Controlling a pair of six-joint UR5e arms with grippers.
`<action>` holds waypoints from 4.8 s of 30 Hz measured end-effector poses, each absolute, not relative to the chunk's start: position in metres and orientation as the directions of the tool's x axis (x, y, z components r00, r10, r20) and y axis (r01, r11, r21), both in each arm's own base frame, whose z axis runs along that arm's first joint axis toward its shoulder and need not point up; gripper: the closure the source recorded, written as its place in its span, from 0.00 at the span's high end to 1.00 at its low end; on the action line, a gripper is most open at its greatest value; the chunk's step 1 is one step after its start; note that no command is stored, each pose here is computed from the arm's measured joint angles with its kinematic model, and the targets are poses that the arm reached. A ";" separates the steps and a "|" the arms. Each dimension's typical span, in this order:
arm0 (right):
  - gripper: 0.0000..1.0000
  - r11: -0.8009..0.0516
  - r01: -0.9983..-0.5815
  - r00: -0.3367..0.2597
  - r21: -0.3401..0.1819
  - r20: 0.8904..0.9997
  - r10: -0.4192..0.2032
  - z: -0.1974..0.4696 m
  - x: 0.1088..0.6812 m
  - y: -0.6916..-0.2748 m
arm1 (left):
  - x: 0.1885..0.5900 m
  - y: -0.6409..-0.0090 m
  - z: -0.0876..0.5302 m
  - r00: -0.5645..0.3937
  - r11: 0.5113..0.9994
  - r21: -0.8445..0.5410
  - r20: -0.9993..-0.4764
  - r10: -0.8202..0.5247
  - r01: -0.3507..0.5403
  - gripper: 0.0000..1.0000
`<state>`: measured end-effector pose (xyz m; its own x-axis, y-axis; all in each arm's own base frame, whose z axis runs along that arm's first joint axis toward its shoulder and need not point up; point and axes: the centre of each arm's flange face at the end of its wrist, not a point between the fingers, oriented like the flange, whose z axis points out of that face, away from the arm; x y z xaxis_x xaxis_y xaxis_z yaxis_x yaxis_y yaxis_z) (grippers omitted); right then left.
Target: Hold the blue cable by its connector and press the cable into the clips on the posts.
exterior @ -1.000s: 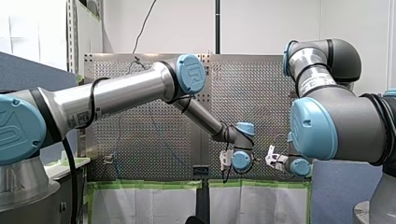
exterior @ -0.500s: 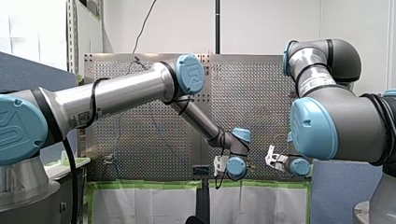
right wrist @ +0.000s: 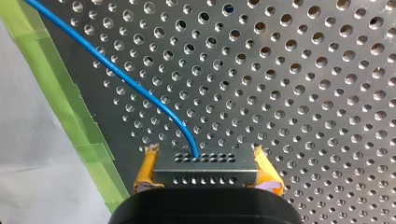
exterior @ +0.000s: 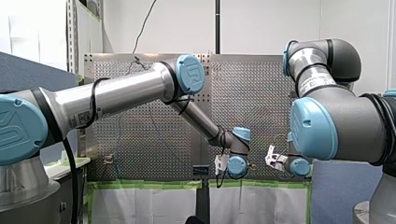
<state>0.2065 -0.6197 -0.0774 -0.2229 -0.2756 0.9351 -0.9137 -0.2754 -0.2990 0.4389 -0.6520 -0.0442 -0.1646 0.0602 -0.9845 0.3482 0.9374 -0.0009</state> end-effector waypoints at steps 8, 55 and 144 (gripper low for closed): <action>0.00 -0.275 -0.914 -0.223 -0.299 0.935 -0.276 -0.078 0.206 -0.620 | 0.437 -0.653 -0.044 -0.165 0.936 -0.001 -0.984 0.061 0.352 1.00; 0.00 -0.290 -0.936 -0.103 -0.200 0.942 -0.319 -0.079 0.202 -0.578 | 0.378 -0.622 -0.030 -0.233 0.932 0.116 -0.951 0.205 0.344 1.00; 0.00 -0.334 -0.915 -0.113 -0.228 0.937 -0.330 -0.094 0.215 -0.491 | 0.408 -0.594 0.023 -0.567 0.903 0.212 -0.718 0.403 0.373 1.00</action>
<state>0.2147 -0.4907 -0.0935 -0.1128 -0.3302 0.9371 -0.9146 -0.3340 -0.2278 0.4081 -0.5944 0.0227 -0.5675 0.4026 -0.7183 0.3730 0.9034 0.2117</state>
